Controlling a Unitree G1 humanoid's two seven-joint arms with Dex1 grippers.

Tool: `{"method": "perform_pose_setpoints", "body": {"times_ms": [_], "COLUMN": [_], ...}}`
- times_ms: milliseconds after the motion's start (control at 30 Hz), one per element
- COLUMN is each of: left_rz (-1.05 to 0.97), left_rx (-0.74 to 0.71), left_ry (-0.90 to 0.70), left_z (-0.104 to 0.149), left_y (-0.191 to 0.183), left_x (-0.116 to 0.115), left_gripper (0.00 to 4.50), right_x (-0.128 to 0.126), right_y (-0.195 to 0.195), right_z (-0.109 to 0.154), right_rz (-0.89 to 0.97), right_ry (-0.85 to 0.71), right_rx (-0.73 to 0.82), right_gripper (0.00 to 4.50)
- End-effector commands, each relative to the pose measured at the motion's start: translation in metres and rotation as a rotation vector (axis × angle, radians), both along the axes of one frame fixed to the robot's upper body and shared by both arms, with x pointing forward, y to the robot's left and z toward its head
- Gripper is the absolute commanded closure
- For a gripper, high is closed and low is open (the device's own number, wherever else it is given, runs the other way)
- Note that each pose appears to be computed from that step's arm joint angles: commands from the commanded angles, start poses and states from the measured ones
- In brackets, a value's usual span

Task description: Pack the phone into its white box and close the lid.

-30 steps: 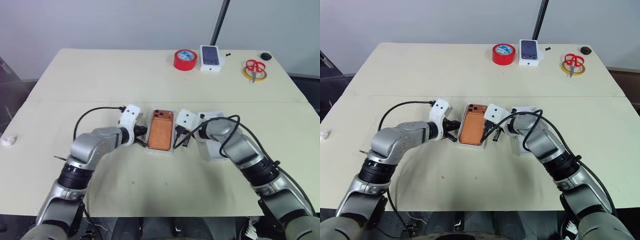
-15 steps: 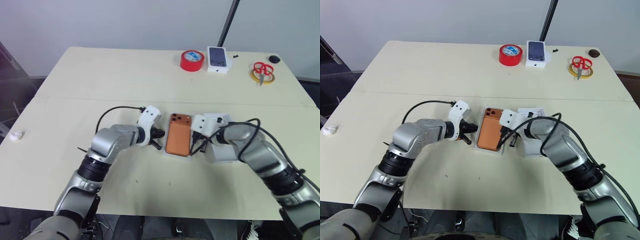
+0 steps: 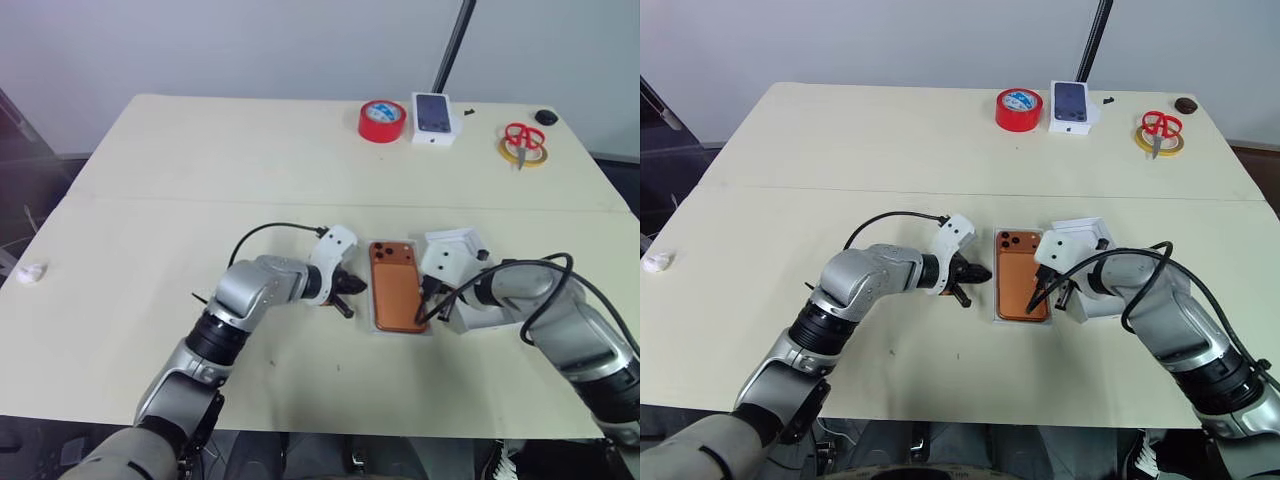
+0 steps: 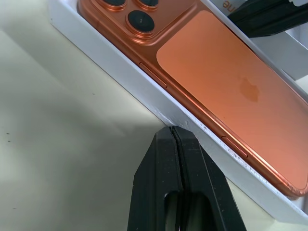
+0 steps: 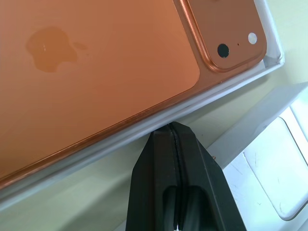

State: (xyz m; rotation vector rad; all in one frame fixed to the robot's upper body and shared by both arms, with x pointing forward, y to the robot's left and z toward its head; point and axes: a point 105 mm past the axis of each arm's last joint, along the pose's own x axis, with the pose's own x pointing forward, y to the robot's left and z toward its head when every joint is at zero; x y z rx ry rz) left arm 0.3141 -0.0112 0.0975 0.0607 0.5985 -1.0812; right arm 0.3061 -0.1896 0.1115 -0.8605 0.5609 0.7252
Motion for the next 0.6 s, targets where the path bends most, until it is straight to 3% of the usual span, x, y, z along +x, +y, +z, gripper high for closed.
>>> {"method": "perform_pose_setpoints", "body": {"times_ms": [33,100,167,367,600], "left_rz": [-0.016,0.014,0.037,0.003,-0.271], "left_rx": [-0.035,-0.044,-0.072,-0.140,-0.141], "left_ry": [-0.024,-0.034,-0.068,-0.262,-0.481], "left_z": [0.010,0.013,0.021,0.047,0.048], "left_y": [0.000,0.009,0.020,0.050,0.060], "left_x": [-0.002,0.002,0.006,-0.002,-0.044], "left_gripper": [4.47,4.47,4.50,4.50,4.50], "right_x": [-0.005,-0.010,-0.022,-0.028,-0.013], "right_y": [0.000,-0.004,-0.007,-0.020,-0.034], "right_z": [0.021,0.025,0.029,0.048,0.038], "right_rz": [0.015,0.005,0.014,-0.103,-0.418], "right_ry": [-0.018,0.014,0.067,0.085,0.190], "right_rx": [0.051,0.080,0.097,0.198,0.351], "right_gripper": [4.50,4.50,3.95,1.09,1.09]}}
